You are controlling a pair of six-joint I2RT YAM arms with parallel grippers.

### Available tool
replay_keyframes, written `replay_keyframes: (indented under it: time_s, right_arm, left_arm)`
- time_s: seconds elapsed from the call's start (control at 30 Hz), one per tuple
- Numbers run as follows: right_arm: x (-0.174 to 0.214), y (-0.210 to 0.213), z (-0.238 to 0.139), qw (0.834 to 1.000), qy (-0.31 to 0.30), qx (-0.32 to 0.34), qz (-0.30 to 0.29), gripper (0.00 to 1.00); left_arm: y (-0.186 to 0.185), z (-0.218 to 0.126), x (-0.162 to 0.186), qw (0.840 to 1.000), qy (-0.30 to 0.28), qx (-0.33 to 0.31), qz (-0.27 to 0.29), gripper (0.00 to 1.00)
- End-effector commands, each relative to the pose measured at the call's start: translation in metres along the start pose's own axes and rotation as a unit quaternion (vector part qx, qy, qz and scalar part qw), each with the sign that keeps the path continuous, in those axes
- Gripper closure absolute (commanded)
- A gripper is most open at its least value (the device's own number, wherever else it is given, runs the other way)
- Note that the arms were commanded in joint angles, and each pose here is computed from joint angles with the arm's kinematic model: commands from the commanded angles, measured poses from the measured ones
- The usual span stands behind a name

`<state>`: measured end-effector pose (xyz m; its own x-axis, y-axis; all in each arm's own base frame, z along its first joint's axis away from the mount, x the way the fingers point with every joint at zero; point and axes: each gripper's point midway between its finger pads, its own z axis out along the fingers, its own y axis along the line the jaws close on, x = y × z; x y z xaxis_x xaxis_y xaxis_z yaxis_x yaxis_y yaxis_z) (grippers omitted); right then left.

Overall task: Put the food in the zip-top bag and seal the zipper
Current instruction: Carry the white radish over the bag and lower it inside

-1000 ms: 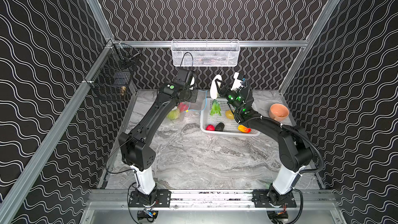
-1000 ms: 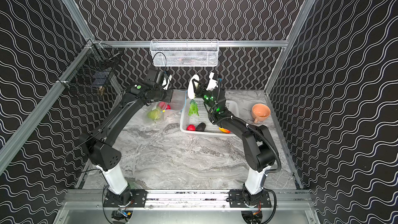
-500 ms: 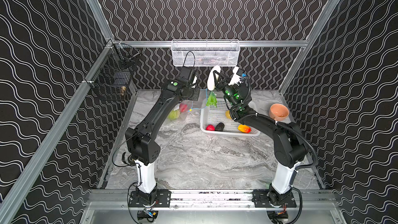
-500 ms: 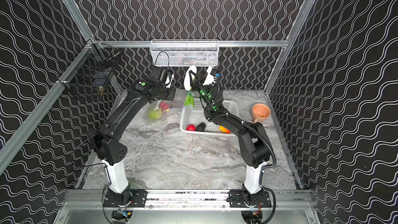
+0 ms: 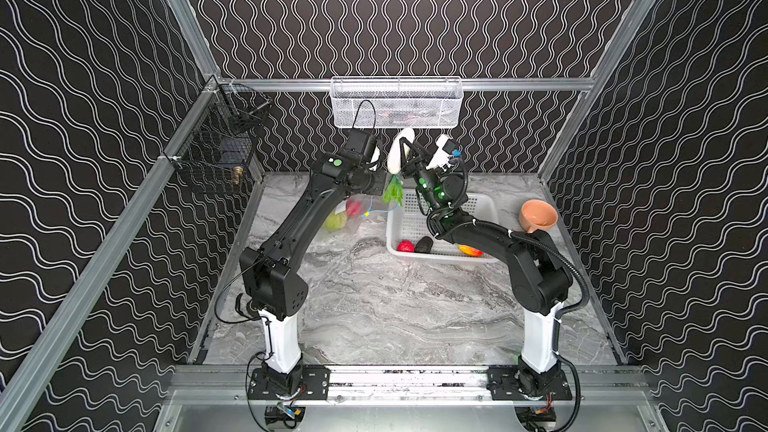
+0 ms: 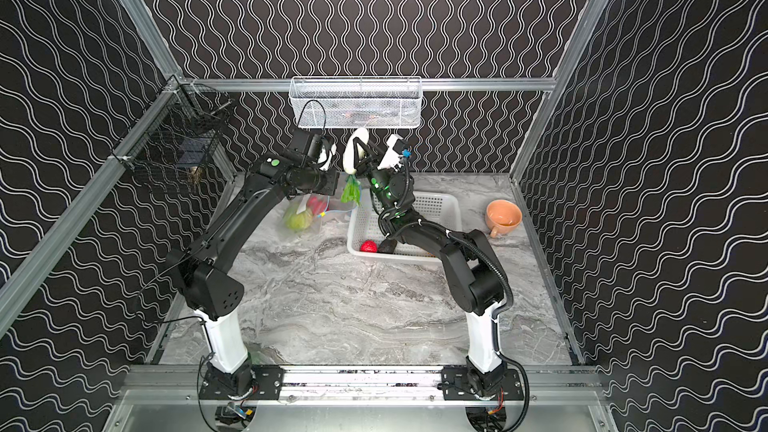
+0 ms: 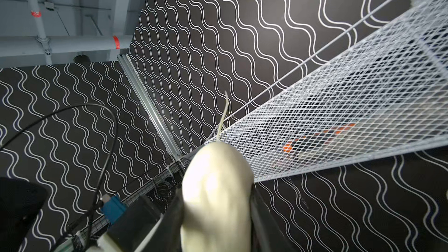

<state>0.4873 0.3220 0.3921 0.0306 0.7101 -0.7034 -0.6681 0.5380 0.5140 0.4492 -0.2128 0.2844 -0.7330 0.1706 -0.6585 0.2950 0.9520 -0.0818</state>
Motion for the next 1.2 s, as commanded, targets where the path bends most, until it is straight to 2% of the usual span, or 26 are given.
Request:
replay_keyframes:
  time_s: [0.0, 0.33, 0.83, 1.17]
  right_arm:
    - [-0.017, 0.013, 0.001, 0.999, -0.048, -0.018, -0.009, 1.00]
    - [0.000, 0.011, 0.000, 0.998, -0.060, -0.014, -0.010, 1.00]
    - [0.037, 0.012, -0.023, 0.999, -0.033, -0.001, -0.003, 1.00]
    - [0.058, 0.015, -0.034, 1.000, -0.013, 0.007, -0.008, 0.98]
  left_arm:
    - [-0.003, -0.005, -0.005, 1.000, -0.005, 0.009, -0.001, 1.00]
    - [0.001, -0.002, -0.010, 1.000, -0.006, -0.001, 0.001, 1.00]
    - [0.024, 0.001, -0.018, 0.999, -0.006, -0.002, -0.038, 1.00]
    - [0.023, 0.001, -0.021, 0.999, -0.008, 0.005, -0.041, 1.00]
